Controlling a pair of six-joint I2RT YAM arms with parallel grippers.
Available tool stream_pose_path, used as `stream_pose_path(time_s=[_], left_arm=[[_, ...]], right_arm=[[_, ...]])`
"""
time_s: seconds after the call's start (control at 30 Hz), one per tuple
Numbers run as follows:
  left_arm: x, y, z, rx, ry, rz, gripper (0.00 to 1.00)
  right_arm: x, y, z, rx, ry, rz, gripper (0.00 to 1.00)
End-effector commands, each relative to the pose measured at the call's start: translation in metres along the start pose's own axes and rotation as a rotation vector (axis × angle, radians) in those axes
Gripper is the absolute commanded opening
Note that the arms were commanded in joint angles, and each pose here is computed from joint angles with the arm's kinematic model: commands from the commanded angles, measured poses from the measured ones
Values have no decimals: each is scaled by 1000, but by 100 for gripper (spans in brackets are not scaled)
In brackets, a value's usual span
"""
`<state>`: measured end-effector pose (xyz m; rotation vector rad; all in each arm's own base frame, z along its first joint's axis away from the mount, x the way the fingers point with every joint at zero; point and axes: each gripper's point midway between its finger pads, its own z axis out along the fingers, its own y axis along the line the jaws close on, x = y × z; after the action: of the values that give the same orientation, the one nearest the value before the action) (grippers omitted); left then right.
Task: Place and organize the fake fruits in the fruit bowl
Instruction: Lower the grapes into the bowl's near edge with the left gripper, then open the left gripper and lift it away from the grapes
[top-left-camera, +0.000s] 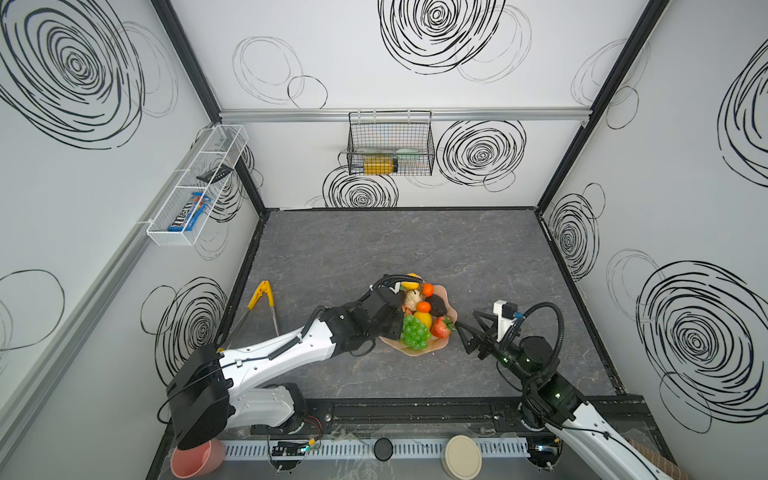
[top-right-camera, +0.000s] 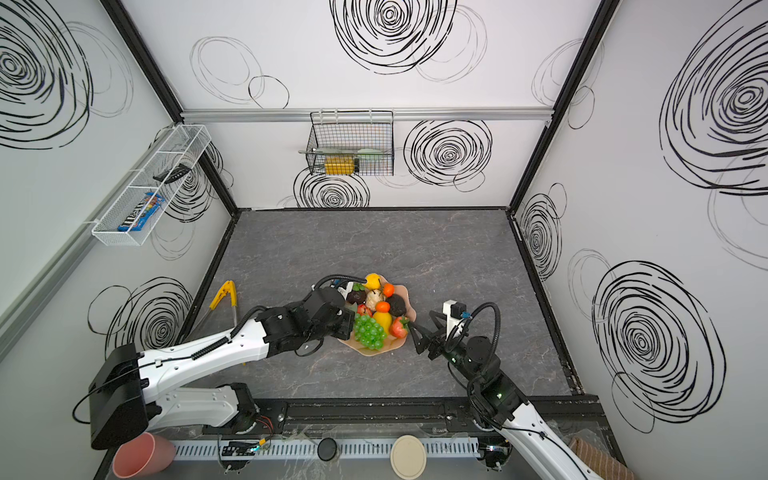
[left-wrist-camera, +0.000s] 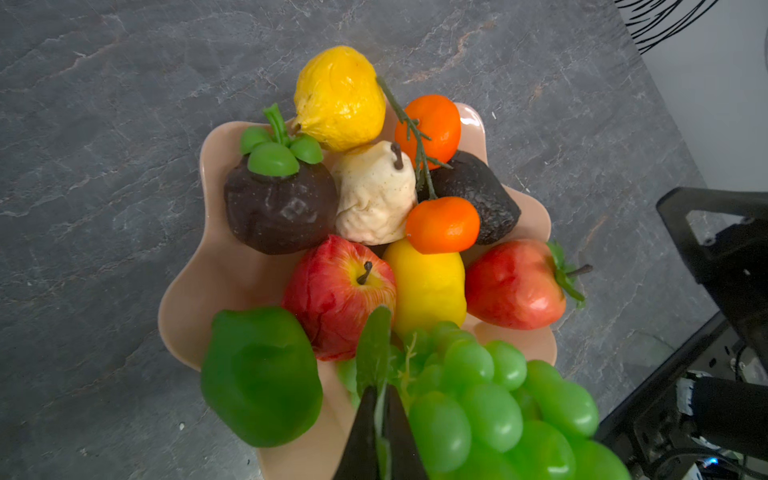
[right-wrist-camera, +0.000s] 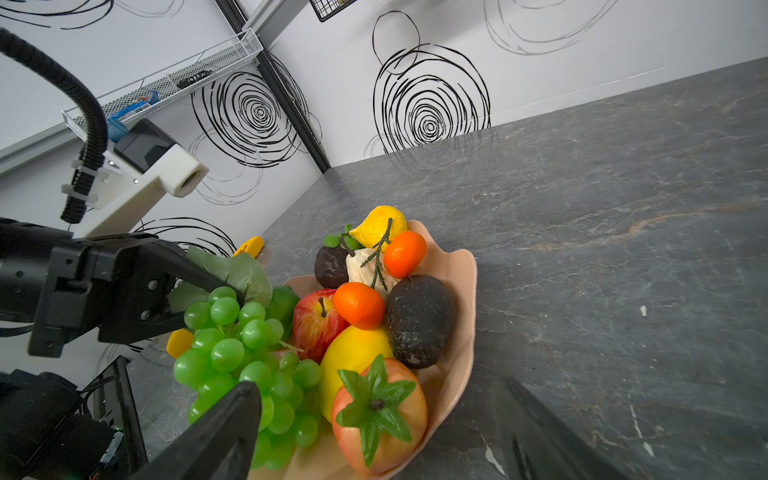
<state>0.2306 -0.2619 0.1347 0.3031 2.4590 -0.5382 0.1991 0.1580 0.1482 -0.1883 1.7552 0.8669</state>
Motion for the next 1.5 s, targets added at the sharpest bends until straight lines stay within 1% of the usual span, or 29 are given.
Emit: stream_pose_path(time_s=[0.0,0.17,0.37,0.6,0.67,0.8,0.9,0.93,1.03,1.13,1.2,1.3,1.47], left_arm=[[-24,-16,-5,59,-62,-17,7],[-36,-49,-14,131,-108,23,7],[-36,-74,-1,150,-80,73,8],[-44,-87,16,154,-70,88,11],[-47,-89,21,153,-72,87,13],[-50,-94,29,163,-62,90,21],[-48,-94,33,163,-48,90,29],[-48,-93,32,161,-49,88,30],[-53,-89,28,156,-67,73,34],[-59,-82,20,154,-94,48,46],[-64,-76,16,156,-112,27,52],[-72,-71,9,182,-139,-7,56],[-83,-66,-2,248,-179,-45,71]], right_arm=[[-3,0,0,-2,-21,-7,91],[-3,0,0,-1,-21,-7,91],[-4,-1,-1,3,-26,-7,91],[-6,-1,-2,2,-37,-8,91],[-6,-1,-2,2,-36,-7,91],[-6,-1,-2,2,-36,-7,91],[-6,-1,-2,2,-36,-7,91],[-6,-1,-2,3,-35,-8,91],[-7,0,-2,2,-37,-7,91],[-6,-1,-2,7,-36,-6,91],[-7,-1,-3,8,-36,-4,91],[-9,-2,-3,15,-40,2,91],[-20,-2,-6,38,-56,12,91]])
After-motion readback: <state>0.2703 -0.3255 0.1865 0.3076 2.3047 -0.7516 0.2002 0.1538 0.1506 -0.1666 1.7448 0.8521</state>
